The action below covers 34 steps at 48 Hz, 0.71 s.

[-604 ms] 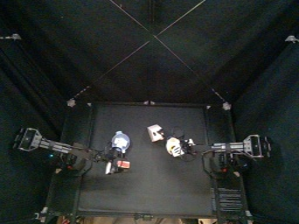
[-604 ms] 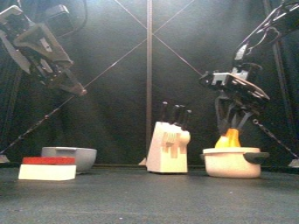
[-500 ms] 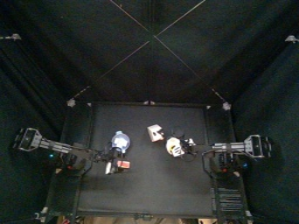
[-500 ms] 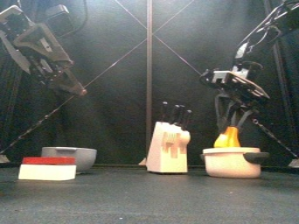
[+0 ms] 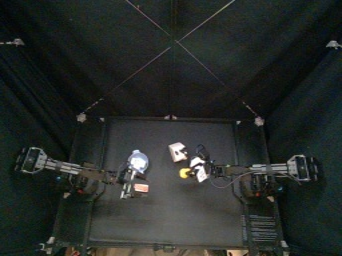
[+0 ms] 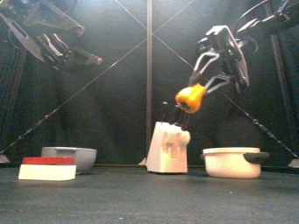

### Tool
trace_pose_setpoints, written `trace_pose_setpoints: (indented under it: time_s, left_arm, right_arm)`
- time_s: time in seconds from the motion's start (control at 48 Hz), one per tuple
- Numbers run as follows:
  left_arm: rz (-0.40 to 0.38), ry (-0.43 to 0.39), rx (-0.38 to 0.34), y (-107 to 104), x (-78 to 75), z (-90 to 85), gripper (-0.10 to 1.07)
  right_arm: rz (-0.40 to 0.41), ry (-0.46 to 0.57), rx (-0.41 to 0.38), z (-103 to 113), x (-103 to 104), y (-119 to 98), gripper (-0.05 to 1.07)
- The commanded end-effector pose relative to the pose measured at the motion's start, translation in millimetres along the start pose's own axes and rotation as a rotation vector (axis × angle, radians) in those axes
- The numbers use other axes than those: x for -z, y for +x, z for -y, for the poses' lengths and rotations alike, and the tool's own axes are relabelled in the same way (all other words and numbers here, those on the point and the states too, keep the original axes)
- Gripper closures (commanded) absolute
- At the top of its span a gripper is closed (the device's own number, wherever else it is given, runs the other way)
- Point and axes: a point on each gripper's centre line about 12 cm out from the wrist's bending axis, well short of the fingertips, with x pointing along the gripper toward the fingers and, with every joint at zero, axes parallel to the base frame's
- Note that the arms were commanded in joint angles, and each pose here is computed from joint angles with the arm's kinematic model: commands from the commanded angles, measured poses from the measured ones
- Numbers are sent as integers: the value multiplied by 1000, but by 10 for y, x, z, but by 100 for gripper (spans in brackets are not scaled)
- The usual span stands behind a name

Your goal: Hand over squash

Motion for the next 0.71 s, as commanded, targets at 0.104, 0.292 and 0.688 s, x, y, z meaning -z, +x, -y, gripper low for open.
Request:
trace_pose_setpoints:
  time_s: [0.104,0.292,0.688]
  left_arm:
    - [121,-31,-19,138,-152,-62,-6]
    - [199,-133,-102,264,-196,-211,-6]
    - [321,-241,-182,445,-151,-368,-6]
  right_arm:
    - [72,-94,-236,-335,-104,75,30]
    - [100,-146,-336,-540,-194,162,30]
    - [132,-181,-411,-701,-301,201,30]
